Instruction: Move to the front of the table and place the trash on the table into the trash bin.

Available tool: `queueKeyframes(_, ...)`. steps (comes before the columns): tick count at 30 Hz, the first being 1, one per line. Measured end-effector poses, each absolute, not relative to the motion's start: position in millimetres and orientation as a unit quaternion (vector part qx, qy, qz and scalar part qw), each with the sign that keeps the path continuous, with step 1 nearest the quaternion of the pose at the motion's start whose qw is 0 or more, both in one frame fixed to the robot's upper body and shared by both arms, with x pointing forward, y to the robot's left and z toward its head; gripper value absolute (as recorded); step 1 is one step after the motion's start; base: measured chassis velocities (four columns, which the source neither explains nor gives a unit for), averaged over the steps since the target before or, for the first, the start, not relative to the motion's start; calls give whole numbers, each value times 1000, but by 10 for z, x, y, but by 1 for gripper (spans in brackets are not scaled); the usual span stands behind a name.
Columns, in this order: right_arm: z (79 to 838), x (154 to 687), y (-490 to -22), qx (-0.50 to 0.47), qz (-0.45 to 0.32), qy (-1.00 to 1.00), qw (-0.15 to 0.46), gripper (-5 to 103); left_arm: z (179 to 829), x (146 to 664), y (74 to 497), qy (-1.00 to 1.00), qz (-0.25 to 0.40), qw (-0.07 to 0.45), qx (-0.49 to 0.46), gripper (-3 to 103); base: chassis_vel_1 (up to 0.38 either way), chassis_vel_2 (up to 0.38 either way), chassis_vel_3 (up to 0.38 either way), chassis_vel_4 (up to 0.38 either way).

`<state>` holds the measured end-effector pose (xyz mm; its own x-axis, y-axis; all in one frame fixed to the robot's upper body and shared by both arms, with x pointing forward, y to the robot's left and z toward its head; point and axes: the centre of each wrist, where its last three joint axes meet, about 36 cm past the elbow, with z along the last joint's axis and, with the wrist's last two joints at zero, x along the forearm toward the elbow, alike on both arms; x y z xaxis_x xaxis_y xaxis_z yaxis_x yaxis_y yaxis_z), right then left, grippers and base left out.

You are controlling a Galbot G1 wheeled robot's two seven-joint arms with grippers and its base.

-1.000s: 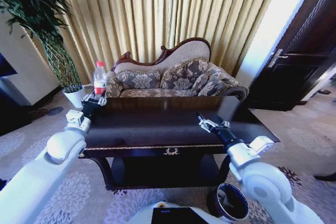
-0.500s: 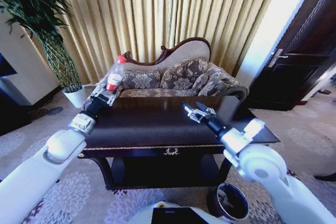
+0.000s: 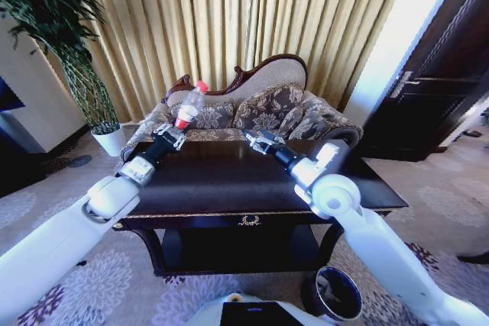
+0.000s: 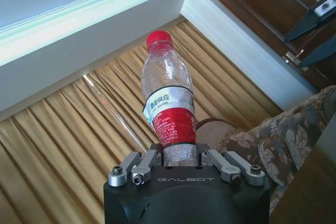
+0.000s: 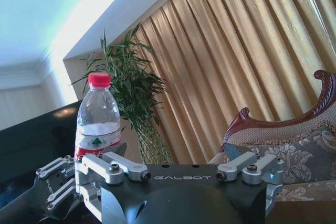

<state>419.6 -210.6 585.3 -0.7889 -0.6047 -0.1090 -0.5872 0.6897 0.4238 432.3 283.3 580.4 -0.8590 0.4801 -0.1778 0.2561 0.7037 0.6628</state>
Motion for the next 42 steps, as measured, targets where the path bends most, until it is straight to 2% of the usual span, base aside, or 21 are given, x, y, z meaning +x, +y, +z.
queueKeyframes(11,5976,4311,-2080,330,-216,-919,1,100,5879,4401,2488,900,322,182,231,28,0,0,0,0)
queueKeyframes(26,6053,4398,-1971,336,-217,-916,-18,100,5828,4467,2277,888,333,175,263,28,0,0,0,0)
queueKeyframes(42,6059,4352,-1986,334,-213,-918,-26,100,5821,4451,1950,883,317,169,303,28,0,0,0,0)
